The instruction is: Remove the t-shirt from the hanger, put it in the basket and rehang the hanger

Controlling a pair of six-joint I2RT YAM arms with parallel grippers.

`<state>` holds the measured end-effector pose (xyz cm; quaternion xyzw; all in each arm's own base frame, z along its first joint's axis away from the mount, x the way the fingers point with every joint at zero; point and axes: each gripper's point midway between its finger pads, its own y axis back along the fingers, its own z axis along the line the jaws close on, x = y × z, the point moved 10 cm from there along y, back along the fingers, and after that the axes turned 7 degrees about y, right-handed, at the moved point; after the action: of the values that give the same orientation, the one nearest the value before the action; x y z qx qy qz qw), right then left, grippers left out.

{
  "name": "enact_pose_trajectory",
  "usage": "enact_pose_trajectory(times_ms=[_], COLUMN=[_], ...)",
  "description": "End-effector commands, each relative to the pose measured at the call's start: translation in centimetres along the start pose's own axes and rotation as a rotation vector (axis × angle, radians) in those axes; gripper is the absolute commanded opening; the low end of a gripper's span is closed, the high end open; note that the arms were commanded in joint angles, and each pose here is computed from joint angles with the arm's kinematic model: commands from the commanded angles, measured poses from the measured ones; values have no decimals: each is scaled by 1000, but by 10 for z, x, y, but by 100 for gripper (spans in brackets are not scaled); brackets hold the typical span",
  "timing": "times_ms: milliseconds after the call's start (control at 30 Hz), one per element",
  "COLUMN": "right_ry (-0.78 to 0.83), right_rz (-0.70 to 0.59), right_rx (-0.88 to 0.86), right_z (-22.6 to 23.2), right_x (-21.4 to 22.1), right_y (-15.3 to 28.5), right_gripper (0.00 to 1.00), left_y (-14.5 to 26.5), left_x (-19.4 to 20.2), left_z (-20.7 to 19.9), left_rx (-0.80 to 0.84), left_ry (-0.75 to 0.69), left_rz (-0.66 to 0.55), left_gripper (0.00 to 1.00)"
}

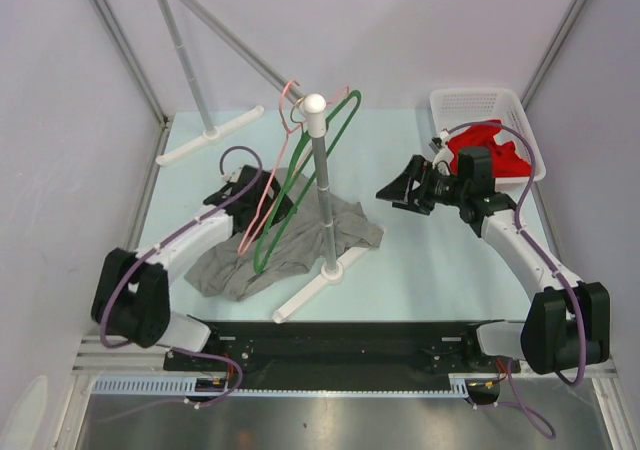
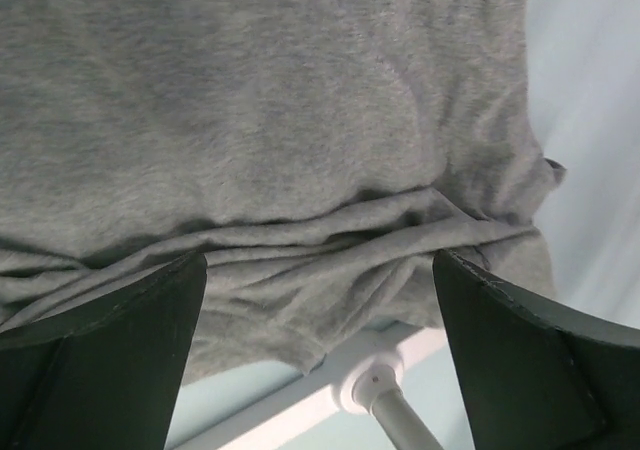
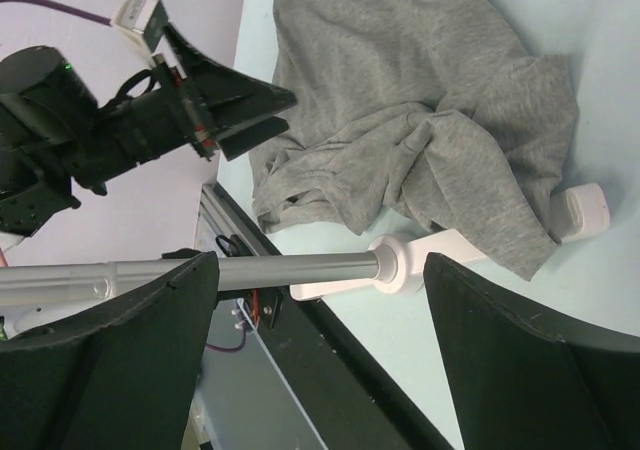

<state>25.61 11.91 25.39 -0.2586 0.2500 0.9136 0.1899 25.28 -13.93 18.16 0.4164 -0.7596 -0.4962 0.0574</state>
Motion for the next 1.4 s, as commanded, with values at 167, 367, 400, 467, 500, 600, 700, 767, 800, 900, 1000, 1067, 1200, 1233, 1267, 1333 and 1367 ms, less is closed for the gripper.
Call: enact_pose_trajectory(times_ms=[167, 367, 400, 467, 500, 600, 700, 767, 800, 900, 1000, 1067, 1200, 1233, 1267, 1333, 1367], right_ry=[40, 29, 24, 8, 3, -5, -4, 2, 1, 30, 56, 63, 119, 136, 150, 184, 193], right_rz=[-40, -32, -32, -36, -38, -38, -32, -23, -16, -8, -3, 12, 37, 40, 42, 32, 29], right_rx=[-10, -2, 1, -3, -4, -4, 0, -5, -5, -25, -58, -80, -125, -121, -123, -95, -78], right_z=[3, 0, -2, -4, -6, -10, -10, -10, -10, -9, -10, -11, -4, -4, -2, -2, -4], right_x=[-3, 1, 2, 4, 5, 11, 16, 18, 20, 22, 23, 26, 34, 36, 38, 43, 48], right_y=[7, 6, 5, 3, 1, -6, -13, -17, -18, -24, -30, -34, -46, -49, -51, -56, -57], right_gripper=[89, 89, 89, 89, 89, 89, 89, 89, 89, 90, 94, 96, 98, 99, 100, 99, 100], left_y=[-57, -63, -63, -62, -61, -60, -54, -46, -43, -22, -9, 0, 23, 32, 30, 39, 42], left_x=[13, 16, 16, 15, 15, 8, -3, -6, -6, 2, 14, 18, 27, 27, 32, 36, 41], left_z=[-15, -12, -14, -16, -20, -33, -46, -58, -63, -79, -87, -95, -98, -100, -100, -98, -98], left_rx=[-127, -88, -72, -46, -2, 125, 241, 336, 395, 694, 925, 1086, 1281, 1380, 1397, 1466, 1470], left_ry=[-75, -79, -79, -93, -92, -109, -108, -138, -152, -148, -102, -118, 32, 20, 53, 120, 171], left_rz=[-49, -53, -54, -50, -31, 33, 57, 76, 91, 188, 347, 431, 574, 565, 591, 651, 691], left_gripper=[100, 73, 67, 61, 54, 30, 9, 0, 0, 0, 0, 0, 0, 0, 0, 0, 0])
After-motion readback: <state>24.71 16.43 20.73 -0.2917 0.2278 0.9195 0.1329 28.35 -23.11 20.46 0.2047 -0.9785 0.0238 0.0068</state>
